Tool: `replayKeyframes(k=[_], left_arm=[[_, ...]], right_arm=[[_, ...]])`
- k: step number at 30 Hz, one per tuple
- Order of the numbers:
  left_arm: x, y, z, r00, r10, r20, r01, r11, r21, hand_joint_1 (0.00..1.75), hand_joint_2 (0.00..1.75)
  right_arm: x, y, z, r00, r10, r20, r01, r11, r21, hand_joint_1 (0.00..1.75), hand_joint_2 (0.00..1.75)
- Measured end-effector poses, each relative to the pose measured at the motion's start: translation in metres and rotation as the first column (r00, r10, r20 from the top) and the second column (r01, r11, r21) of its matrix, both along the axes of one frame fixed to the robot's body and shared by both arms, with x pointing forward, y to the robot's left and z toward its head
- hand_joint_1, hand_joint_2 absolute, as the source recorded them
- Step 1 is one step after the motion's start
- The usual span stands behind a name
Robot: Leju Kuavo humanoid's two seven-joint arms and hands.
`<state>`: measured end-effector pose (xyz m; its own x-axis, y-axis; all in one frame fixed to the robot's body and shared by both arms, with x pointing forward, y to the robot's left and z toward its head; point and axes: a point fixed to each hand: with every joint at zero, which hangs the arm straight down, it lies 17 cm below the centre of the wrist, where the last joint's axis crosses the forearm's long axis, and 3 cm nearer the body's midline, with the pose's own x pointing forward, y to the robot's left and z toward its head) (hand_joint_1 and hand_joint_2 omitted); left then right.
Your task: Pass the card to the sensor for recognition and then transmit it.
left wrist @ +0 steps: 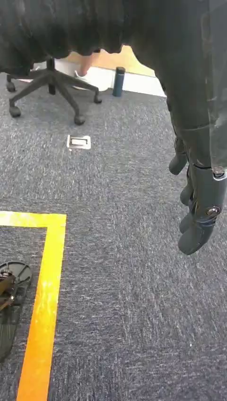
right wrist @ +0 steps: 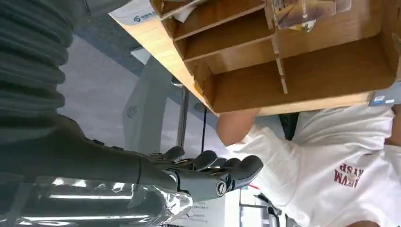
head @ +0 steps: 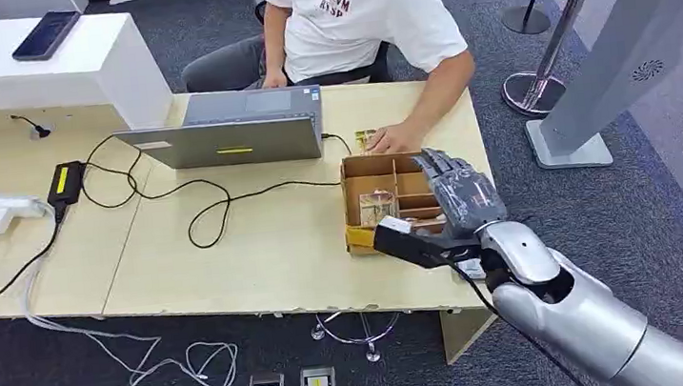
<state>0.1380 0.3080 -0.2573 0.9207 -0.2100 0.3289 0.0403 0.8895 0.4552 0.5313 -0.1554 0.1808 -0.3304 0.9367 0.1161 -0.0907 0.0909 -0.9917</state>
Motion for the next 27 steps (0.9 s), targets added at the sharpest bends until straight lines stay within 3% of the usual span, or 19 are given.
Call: replayKeyframes(k=[27], left_arm=[[-0.001,-0.001,0.000,1.000,0.025,-0.002,-0.025,1.000,-0.011,0.00,1.75]], right_arm=[[-0.009,-0.001,-0.058,0.995,-0.034,-0.093,0.026,0.996,-0.082,0.00,1.75]])
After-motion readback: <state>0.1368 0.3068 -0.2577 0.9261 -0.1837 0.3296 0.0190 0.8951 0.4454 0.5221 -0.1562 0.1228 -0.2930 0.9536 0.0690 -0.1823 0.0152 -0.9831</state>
